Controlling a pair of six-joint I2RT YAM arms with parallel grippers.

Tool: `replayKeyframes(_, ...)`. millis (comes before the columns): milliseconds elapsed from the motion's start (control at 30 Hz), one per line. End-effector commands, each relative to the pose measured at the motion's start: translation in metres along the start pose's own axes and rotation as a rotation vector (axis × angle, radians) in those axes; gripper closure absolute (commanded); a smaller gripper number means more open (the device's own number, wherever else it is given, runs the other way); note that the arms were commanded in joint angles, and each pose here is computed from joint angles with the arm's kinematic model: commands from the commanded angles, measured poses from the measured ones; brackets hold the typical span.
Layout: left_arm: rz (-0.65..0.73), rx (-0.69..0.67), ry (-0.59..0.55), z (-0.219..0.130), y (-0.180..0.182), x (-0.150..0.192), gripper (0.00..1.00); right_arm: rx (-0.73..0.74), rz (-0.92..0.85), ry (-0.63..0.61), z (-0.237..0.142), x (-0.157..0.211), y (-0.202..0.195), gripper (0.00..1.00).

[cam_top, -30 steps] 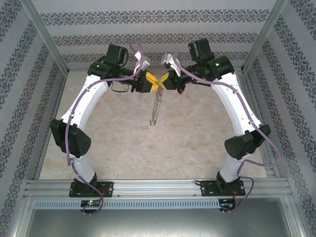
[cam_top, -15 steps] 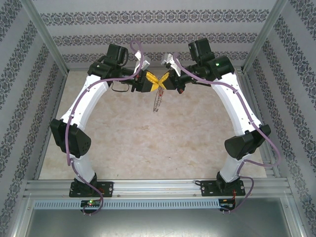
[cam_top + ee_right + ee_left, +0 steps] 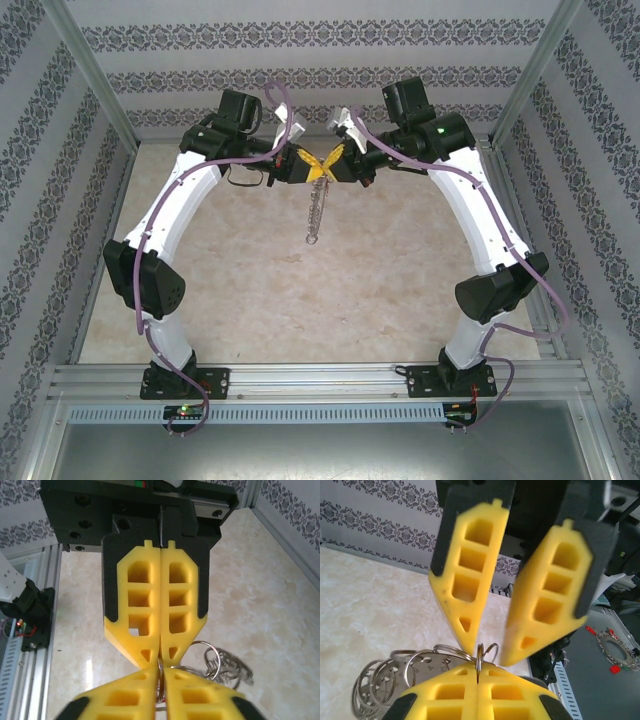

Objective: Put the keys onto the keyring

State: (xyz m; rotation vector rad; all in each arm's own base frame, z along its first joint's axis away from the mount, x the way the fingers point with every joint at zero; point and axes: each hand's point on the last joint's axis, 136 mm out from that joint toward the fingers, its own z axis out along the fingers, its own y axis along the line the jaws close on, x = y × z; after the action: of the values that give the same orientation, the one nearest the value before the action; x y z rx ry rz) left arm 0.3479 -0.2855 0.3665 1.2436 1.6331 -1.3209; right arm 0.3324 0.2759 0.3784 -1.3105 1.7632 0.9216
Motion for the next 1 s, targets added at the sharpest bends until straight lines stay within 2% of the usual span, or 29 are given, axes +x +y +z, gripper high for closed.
replayKeyframes(0, 0.058, 0.044, -0.034, 0.002, -0.013, -0.016, 1.0, 0.019, -0.02, -0.118, -0.027, -0.023, 0.004, 0.65)
replayKeyframes(200, 0.072, 0.042, -0.043, -0.001, -0.017, -0.021, 1.0, 0.054, 0.048, -0.234, -0.055, -0.01, 0.0, 0.63)
replayKeyframes(500, 0.083, 0.038, -0.06, -0.002, -0.02, -0.028, 1.0, -0.012, 0.08, -0.341, -0.048, 0.009, 0.009, 0.63)
replayKeyframes(967, 0.081, 0.039, -0.059, -0.003, -0.022, -0.027, 1.0, -0.092, 0.076, -0.335, -0.017, 0.004, 0.016, 0.68)
